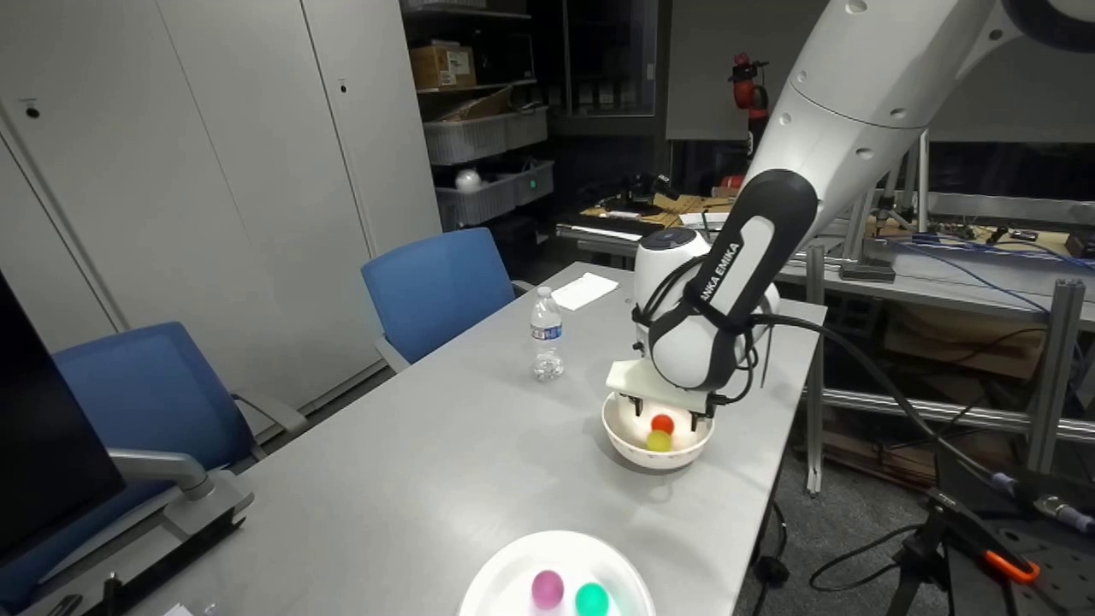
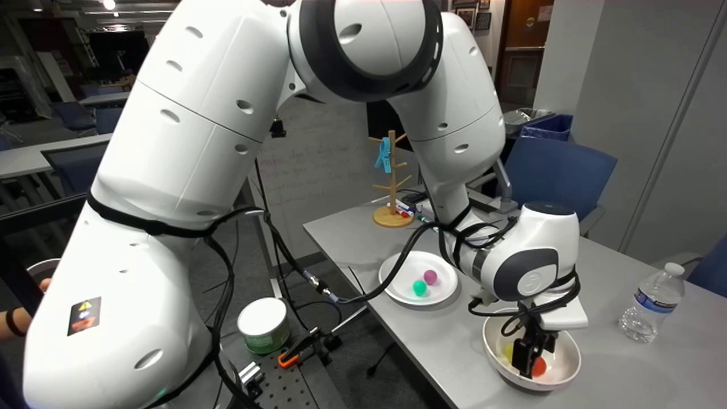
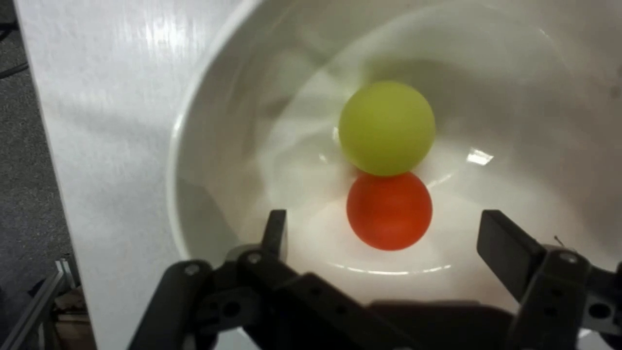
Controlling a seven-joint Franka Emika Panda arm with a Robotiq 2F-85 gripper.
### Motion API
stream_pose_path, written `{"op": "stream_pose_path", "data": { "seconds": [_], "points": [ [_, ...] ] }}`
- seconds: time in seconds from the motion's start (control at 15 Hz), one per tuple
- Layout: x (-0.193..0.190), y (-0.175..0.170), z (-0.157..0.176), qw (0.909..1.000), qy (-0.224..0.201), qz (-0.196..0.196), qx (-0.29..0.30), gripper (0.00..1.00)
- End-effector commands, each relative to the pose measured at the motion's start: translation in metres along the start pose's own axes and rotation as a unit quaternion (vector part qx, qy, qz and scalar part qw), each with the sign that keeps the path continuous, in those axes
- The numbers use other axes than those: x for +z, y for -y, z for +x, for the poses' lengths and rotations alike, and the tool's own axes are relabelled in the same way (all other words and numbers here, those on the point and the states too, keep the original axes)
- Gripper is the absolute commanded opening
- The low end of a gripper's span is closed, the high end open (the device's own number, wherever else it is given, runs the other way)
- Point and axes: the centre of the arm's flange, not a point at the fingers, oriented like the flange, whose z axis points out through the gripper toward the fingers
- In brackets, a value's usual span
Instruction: Put the orange ball on the plate
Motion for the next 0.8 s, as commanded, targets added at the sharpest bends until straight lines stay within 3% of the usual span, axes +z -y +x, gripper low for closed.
{"op": "stream_pose_path", "data": {
  "seconds": [0.0, 0.2, 0.4, 0.73],
  "points": [
    [0.0131, 0.0072, 0.0015, 0.9999, -0.01, 0.011, 0.005, 1.0],
    [0.0188, 0.0065, 0.0056, 0.9998, -0.013, 0.009, 0.008, 0.99],
    [0.0201, 0.0073, 0.009, 0.9998, -0.015, 0.009, 0.011, 0.7],
    [0.0177, 0.0118, 0.0099, 0.9997, -0.016, 0.012, 0.011, 0.3]
  ]
}}
